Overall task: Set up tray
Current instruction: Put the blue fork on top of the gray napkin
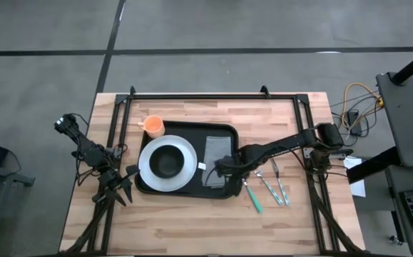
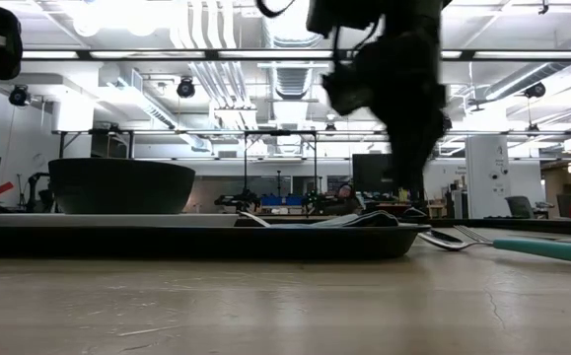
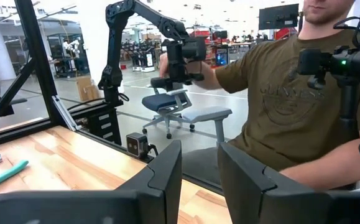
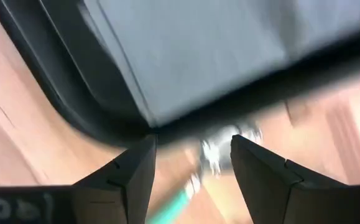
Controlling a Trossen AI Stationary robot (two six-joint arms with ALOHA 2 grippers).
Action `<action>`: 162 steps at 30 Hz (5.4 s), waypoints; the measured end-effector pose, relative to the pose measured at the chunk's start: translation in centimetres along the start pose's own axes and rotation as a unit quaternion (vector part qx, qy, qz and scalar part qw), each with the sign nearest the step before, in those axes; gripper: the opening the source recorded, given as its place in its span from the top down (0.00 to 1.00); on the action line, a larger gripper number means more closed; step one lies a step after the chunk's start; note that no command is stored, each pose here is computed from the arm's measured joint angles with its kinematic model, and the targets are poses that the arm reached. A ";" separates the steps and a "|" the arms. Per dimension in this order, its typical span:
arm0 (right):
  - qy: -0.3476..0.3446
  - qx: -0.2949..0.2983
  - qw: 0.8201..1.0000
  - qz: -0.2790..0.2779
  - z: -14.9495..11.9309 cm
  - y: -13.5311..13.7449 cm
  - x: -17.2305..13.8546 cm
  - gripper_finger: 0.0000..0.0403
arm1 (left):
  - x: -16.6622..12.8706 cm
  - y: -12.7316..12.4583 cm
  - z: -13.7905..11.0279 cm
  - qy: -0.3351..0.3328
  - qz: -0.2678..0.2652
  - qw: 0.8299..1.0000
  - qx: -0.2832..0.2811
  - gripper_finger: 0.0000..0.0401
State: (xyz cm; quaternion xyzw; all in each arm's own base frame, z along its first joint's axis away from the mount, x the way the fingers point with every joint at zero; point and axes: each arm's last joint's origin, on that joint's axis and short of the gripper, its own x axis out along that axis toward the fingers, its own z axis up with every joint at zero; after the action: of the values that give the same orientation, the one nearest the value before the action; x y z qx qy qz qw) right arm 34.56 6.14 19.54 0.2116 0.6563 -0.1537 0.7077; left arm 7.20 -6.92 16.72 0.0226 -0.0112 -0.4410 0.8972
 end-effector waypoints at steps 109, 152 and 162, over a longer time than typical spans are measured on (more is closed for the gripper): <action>-0.014 0.146 0.989 -0.001 -11.8 -3.4 3.9 0.52 | 0.0 0.0 0.0 0.000 0.000 1.000 0.000 0.79; 0.043 0.209 0.977 -0.017 -12.3 -3.7 5.7 0.94 | 0.0 0.0 0.0 0.000 0.000 1.000 0.000 0.79; 0.033 0.238 0.971 -0.001 -12.5 -3.8 4.3 0.96 | 0.0 0.0 0.0 0.000 0.000 1.000 0.000 0.79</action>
State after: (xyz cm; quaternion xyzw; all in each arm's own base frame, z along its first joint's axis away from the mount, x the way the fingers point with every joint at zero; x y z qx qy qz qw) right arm 22.32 9.37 14.32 0.3784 0.6239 -0.2987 0.6151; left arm 7.20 -6.92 16.72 0.0225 -0.0111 -0.4411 0.8971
